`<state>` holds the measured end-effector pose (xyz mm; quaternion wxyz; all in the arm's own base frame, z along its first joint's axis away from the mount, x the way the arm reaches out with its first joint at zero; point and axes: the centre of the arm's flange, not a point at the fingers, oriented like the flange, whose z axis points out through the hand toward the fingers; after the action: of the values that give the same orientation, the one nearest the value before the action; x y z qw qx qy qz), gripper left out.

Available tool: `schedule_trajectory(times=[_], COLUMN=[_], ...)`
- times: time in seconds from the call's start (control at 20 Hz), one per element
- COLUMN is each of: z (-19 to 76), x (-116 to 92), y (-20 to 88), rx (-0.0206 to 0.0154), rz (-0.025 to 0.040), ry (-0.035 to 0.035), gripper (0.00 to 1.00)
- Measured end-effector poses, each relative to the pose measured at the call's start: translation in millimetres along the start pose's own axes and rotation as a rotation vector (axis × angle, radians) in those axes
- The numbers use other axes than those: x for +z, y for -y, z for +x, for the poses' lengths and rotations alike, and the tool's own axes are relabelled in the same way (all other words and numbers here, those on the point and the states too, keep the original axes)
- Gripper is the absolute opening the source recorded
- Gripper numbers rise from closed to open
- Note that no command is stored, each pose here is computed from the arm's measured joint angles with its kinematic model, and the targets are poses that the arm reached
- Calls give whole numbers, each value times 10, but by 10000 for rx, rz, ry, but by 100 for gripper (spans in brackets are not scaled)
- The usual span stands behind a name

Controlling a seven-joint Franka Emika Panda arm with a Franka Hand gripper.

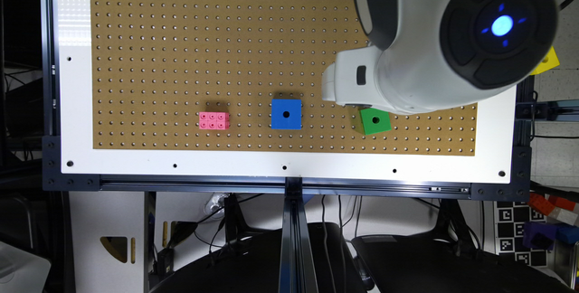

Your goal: Pick up green block.

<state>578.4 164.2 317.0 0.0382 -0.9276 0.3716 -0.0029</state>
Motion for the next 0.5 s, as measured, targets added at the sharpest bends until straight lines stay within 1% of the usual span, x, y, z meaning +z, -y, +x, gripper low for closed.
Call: schedule_trajectory(times=[0.1, 0.15, 0.2, 0.25, 0.4, 0.5], z=[-90, -122, -143, -147, -124, -111], x=[-23, -28, -24, -17, 57, 124], y=[102, 145, 180, 198, 229, 240], rx=[2, 10, 10, 8, 13, 15], rz=[83, 107, 120, 123, 71, 15], ry=[-6, -26, -37, -40, 5, 63], gripper=[100, 100, 100, 100, 100, 100])
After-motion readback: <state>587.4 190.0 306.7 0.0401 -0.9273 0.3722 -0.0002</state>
